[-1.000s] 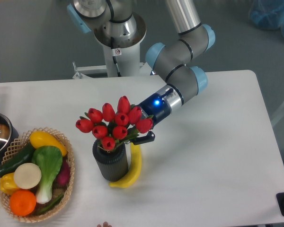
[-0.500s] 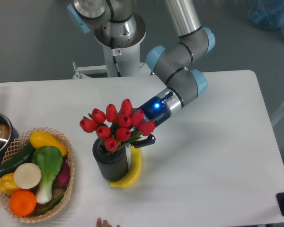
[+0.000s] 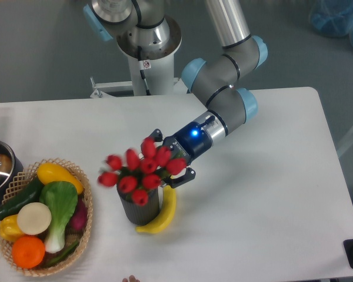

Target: Insert the flowers into the vase

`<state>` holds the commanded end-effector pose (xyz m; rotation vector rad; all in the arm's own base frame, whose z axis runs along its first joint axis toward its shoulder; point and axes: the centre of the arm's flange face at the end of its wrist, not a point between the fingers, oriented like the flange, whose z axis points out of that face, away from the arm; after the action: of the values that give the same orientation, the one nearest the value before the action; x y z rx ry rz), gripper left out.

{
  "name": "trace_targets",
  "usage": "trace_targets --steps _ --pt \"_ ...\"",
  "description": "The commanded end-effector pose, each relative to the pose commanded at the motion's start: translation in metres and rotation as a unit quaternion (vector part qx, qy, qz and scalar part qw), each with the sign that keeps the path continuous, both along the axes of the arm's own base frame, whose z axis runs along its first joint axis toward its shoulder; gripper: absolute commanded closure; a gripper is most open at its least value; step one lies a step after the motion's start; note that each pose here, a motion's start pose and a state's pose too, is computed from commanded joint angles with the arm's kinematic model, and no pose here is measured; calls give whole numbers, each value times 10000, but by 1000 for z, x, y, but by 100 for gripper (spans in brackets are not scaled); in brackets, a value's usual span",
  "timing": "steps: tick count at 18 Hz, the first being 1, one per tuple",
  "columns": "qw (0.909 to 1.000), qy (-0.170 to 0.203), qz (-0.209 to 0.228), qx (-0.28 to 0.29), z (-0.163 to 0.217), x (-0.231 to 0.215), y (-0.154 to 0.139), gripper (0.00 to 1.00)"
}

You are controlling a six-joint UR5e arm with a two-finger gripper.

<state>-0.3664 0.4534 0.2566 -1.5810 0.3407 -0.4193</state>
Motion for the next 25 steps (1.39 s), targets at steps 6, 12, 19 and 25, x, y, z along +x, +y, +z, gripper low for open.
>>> trace_targets --steps 6,12,19,25 --pt "10000 61 23 32 9 1 -3 0" --pt "9950 687 220 -693 25 -8 -29 0" --pt "9728 1581 629 -1571 59 -19 -73 0" --pt "9400 2287 1082 -2287 91 -38 -111 0"
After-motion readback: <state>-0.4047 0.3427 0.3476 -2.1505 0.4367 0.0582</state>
